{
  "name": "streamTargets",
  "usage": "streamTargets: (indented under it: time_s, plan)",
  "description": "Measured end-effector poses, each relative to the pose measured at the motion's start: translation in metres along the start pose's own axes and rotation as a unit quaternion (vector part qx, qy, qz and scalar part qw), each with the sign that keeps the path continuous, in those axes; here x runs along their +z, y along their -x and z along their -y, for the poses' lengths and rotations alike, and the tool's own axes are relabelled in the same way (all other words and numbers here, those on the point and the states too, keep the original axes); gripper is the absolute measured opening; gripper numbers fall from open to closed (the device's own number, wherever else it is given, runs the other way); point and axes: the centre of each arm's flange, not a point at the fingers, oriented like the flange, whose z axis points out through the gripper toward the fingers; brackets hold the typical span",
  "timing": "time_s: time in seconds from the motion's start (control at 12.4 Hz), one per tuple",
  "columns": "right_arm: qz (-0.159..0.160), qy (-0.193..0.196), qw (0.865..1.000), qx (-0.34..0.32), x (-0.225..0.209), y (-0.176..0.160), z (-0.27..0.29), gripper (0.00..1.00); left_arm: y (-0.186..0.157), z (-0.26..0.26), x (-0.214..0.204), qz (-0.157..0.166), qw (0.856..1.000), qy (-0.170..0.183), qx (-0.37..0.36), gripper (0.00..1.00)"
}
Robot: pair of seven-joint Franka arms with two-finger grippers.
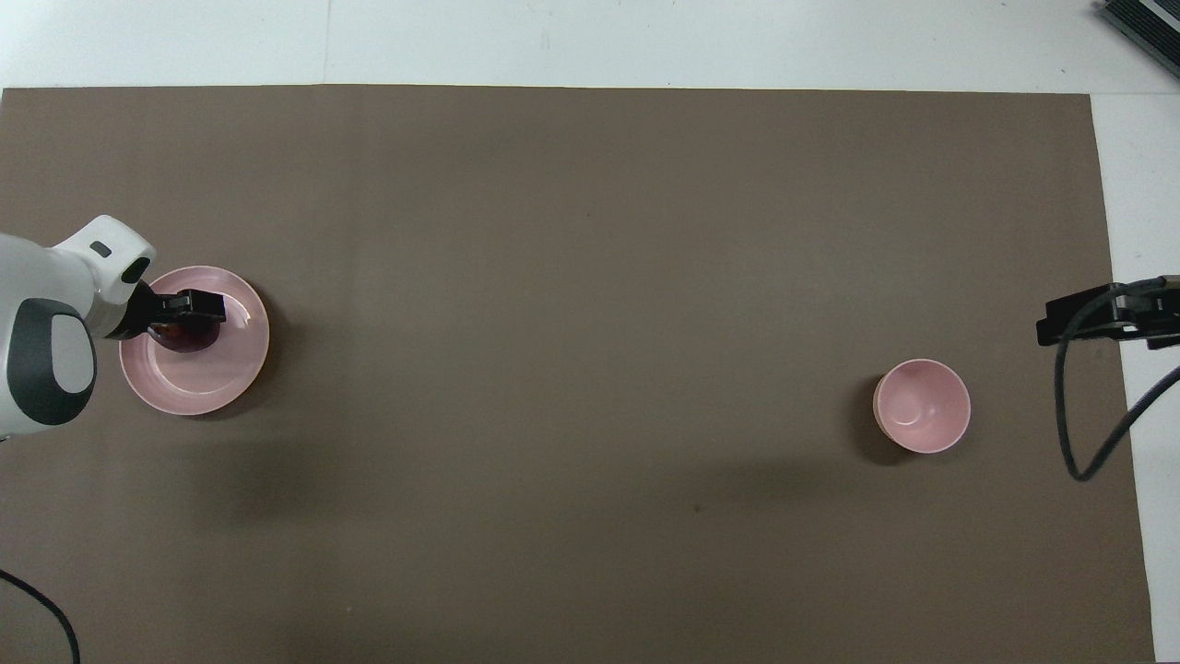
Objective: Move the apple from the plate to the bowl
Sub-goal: 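Reach the left gripper to the apple on the pink plate and grasp it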
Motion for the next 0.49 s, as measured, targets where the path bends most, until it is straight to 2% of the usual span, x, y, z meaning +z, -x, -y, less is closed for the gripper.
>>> streamTargets:
  time_s: [0.49]
  plan:
    - [0.0, 0.0, 1.0, 0.0, 0.0, 0.0, 0.0, 1.0, 0.0034, -0.0022, 0.0025, 0.011, 1.0, 0.001, 0.011, 1.0]
